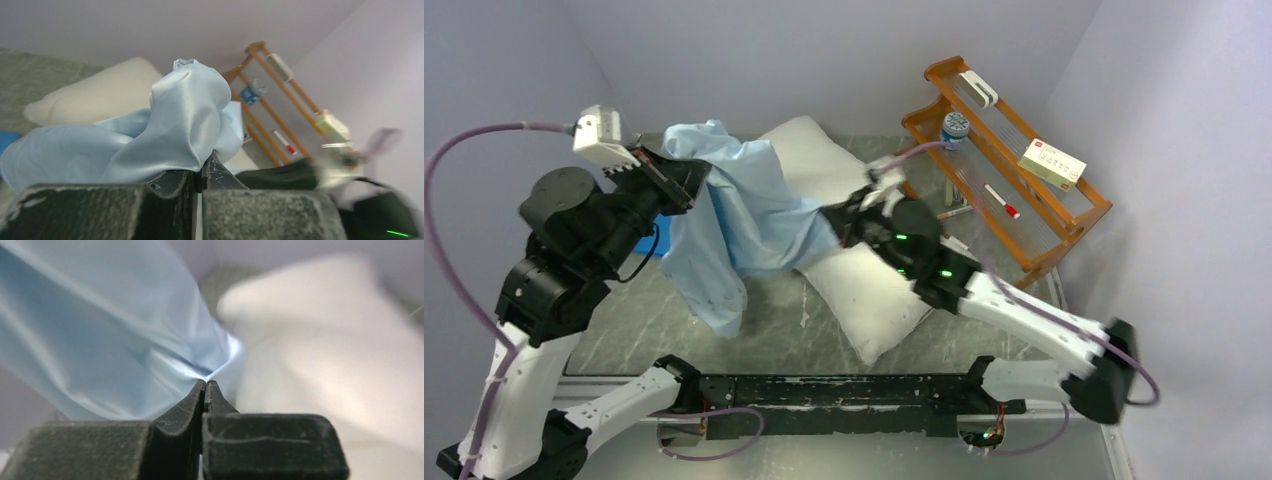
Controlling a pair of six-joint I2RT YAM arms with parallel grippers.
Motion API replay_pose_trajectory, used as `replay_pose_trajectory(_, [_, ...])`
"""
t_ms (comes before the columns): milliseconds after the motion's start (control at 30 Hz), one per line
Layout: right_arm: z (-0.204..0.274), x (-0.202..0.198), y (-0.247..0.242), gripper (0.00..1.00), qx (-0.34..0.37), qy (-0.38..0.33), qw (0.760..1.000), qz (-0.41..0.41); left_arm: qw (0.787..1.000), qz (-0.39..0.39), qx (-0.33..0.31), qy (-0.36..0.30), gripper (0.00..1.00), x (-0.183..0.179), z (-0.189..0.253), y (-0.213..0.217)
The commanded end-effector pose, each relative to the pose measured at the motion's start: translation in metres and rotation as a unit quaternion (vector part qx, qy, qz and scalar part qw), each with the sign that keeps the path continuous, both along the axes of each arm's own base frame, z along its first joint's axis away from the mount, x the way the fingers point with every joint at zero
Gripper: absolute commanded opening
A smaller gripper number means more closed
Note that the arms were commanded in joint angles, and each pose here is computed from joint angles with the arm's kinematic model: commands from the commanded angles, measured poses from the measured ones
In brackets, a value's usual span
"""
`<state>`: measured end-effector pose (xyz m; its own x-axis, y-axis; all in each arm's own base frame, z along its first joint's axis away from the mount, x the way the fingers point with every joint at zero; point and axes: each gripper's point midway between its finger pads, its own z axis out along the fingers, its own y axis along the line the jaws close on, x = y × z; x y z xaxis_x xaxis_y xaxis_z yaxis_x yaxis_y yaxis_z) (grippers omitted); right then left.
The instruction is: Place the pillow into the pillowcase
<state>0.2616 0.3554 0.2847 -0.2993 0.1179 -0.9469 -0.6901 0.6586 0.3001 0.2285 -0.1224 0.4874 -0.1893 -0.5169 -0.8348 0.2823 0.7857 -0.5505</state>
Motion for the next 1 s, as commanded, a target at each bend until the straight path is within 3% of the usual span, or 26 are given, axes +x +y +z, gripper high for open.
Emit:
replay_pose_trajectory(0, [0.081, 0.002, -0.088, 0.0, 0.051, -0.048, 0.987, -0.145, 0.997, 0.035, 0.055, 0.034, 0.05, 0.023, -0.042, 0.005])
replay_pose_trajectory(167, [0.095, 0.003, -0.105, 0.0, 0.041, -0.05, 0.982, -0.176, 0.995, -0.005, 0.078, 0.064, 0.17, 0.045, -0.08, -0.023])
replay_pose_trajectory(300, [0.126, 0.021, -0.118, 0.0, 0.022, -0.083, 0.97, -0.227, 0.983, 0.049, 0.146, 0.103, 0.22, 0.083, -0.113, -0.016])
replay_pose_trajectory(400, [0.153, 0.039, -0.121, 0.0, 0.005, -0.102, 0.964, -0.244, 0.965, 0.095, 0.21, 0.127, 0.44, 0.108, -0.126, -0.004])
replay_pose_trajectory(500, [0.15, 0.069, -0.126, 0.0, -0.023, -0.094, 0.96, -0.263, 0.955, 0.099, 0.232, 0.153, 0.57, 0.118, -0.131, -0.004])
replay_pose_trajectory(733, [0.14, 0.115, -0.118, 0.0, -0.037, -0.073, 0.965, -0.249, 0.96, -0.013, 0.243, 0.136, 0.79, 0.091, -0.146, -0.027])
replay_pose_trajectory(967, [0.158, 0.129, -0.12, 0.0, -0.027, -0.084, 0.961, -0.264, 0.941, -0.138, 0.258, 0.169, 0.82, 0.047, -0.197, -0.049])
